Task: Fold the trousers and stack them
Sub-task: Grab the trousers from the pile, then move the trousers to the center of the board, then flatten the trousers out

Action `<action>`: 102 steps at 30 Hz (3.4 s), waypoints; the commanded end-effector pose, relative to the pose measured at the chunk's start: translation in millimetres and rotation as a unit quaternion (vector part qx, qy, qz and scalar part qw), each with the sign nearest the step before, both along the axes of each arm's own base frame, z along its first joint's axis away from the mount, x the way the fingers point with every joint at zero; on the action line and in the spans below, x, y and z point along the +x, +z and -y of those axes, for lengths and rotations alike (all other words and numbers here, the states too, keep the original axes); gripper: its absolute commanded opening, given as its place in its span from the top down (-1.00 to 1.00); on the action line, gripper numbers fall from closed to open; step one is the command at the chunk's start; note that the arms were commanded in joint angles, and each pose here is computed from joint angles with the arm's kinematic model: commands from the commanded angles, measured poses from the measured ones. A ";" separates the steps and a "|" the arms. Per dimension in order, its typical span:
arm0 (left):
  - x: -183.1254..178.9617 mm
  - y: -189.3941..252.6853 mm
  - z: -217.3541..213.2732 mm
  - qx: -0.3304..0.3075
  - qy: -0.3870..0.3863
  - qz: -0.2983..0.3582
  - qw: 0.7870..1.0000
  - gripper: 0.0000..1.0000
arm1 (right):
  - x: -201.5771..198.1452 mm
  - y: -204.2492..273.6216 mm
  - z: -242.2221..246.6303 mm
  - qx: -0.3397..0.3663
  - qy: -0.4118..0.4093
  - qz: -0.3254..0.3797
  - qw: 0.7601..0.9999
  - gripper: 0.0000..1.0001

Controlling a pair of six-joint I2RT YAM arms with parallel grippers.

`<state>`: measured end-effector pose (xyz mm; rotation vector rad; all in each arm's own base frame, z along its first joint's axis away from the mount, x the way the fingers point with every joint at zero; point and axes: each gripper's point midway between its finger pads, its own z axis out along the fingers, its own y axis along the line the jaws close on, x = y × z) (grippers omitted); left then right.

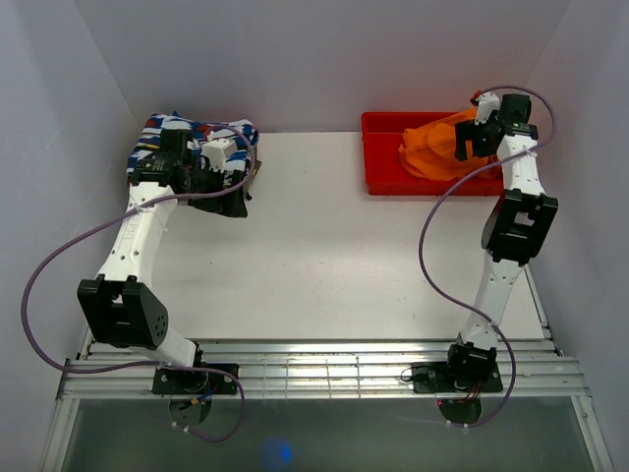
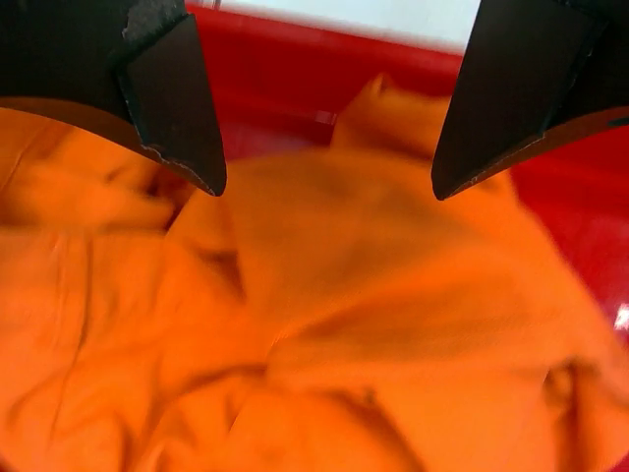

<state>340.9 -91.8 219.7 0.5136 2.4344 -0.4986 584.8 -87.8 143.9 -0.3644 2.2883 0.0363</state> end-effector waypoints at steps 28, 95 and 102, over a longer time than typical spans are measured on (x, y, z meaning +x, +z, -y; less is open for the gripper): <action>7.2 4.1 -7.8 0.028 0.003 -0.049 0.998 -0.96 | 66.4 110.4 -55.2 0.121 0.036 0.207 0.970 0.84; -6.7 -80.1 37.3 -0.181 -0.007 -0.143 0.973 -0.91 | -235.5 16.0 -404.6 -0.019 0.528 -0.054 0.848 -0.80; 19.3 -109.9 38.6 -0.162 0.022 -0.160 0.973 -0.85 | -218.9 -23.4 -430.7 -0.045 0.530 -0.069 0.844 -0.80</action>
